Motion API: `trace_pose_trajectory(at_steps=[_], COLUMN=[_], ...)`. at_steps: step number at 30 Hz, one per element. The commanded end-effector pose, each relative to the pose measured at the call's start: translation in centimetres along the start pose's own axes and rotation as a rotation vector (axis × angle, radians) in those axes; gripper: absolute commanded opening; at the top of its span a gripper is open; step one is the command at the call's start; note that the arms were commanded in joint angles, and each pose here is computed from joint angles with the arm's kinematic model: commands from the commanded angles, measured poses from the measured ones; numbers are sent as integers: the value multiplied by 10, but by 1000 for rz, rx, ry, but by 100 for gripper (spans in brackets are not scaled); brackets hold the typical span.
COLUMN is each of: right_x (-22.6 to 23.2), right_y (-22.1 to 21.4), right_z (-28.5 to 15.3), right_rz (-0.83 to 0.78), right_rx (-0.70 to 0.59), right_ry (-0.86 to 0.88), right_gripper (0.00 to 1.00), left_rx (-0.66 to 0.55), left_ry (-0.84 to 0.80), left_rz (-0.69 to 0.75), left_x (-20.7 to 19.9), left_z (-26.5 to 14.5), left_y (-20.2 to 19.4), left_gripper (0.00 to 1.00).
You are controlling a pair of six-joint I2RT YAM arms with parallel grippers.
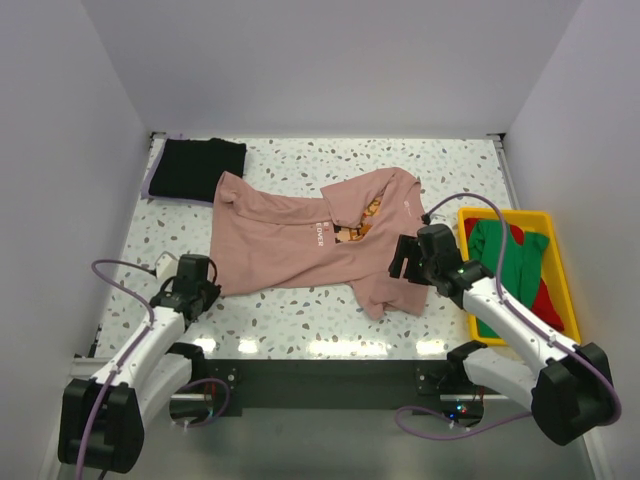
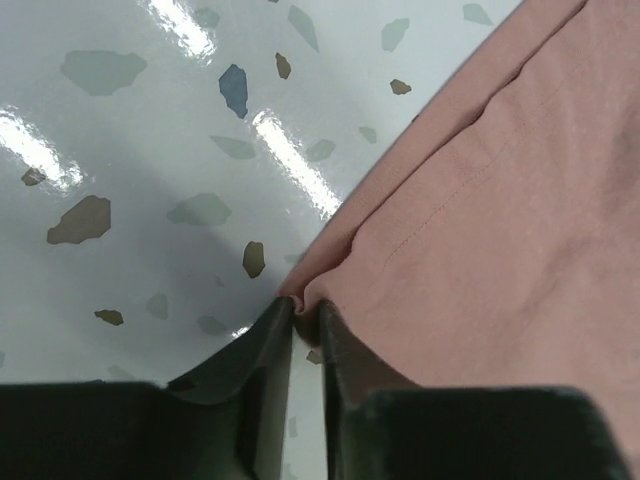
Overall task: Fold and stack the t-shirts
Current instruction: Flatten the tshirt out
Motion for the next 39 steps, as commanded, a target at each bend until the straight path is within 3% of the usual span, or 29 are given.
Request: trace_pose_trajectory(at_steps=[1,2,3,10,19,30,39], right_x=[0,-1,-2,-13,-39,-42,-33], right_y=[7,7,7,9,19,16,12], right_z=[-3,-1,-1,6,28,51,73], right_rz=[-3,1,0,30,154,192,241], right_rx=[-13,-7,-3,53,77,95,139], right_ry=[-39,-48,-66,-177,-271,-268,-176], right_gripper=[76,76,76,77,72,67,40], left_rx=[-35,-44,-54,-211,-220,-250,-237], left_ry=[-30,-40,-48,-116,-167,-174,-193], left_rz=[4,8,9,-11,-36,-72,-53], left_x=[-5,-8,-11,-53,-85,-88,-89], left_z=[3,2,1,-21,-25,-27,-29], left_y=[2,4,7,47,66,94,93], left_gripper=[16,3,0,0,0,0,0])
Point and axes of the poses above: each gripper's point midway between its finger pads, its own z axis out along the fingers, its own x axis along the line the jaws close on, y = z × x, the point moved 10 cm from there along -z, back along the fingers, and after that the axes turned 8 degrees about -z, right-handed, at the moved point
